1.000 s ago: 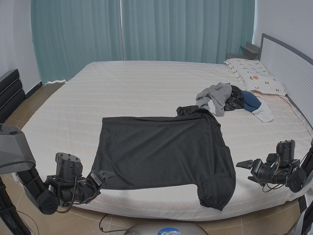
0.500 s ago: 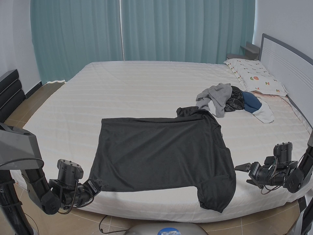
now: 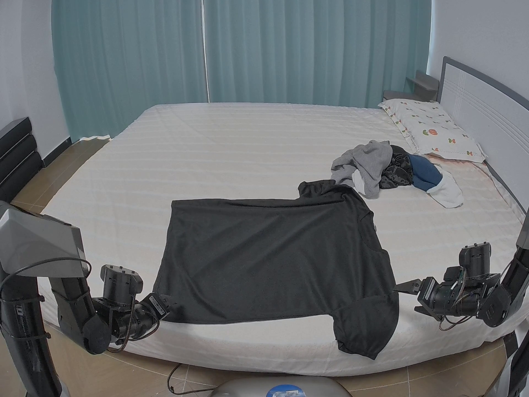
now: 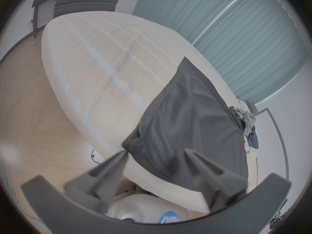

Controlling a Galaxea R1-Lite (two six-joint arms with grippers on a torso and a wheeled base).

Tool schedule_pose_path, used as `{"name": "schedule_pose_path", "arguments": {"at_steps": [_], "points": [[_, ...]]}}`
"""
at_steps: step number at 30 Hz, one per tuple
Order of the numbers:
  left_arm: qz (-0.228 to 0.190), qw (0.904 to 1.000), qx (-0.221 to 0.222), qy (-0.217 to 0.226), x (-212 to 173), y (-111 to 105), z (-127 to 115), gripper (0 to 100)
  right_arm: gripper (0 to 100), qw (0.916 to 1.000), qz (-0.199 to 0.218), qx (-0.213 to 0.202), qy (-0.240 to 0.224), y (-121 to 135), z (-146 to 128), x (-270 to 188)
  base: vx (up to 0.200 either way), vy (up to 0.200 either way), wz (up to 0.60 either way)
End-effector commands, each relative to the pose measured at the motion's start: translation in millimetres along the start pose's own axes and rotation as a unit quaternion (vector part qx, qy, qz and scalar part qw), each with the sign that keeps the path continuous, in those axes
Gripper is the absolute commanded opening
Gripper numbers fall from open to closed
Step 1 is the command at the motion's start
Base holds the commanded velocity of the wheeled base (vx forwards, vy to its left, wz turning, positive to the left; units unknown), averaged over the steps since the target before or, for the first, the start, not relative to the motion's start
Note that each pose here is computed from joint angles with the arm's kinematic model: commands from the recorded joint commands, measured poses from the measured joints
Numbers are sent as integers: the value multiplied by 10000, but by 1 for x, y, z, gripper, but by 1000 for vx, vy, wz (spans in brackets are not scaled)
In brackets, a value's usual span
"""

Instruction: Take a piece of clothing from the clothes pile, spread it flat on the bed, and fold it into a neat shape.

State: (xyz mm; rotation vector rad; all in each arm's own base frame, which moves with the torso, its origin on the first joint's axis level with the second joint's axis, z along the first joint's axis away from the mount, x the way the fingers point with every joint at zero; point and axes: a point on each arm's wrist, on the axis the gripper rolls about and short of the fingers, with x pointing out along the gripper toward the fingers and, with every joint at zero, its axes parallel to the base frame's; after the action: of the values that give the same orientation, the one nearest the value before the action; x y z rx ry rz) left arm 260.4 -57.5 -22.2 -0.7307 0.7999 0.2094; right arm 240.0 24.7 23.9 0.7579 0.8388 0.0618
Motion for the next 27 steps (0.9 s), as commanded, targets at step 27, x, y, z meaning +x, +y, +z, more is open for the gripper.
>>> {"name": "schedule_pose_path", "arguments": {"at_steps": [27], "points": [[197, 9994, -157, -243, 0, 9, 11, 0, 100, 9980, -257, -534, 214, -13, -25, 51, 0, 0, 0]]}}
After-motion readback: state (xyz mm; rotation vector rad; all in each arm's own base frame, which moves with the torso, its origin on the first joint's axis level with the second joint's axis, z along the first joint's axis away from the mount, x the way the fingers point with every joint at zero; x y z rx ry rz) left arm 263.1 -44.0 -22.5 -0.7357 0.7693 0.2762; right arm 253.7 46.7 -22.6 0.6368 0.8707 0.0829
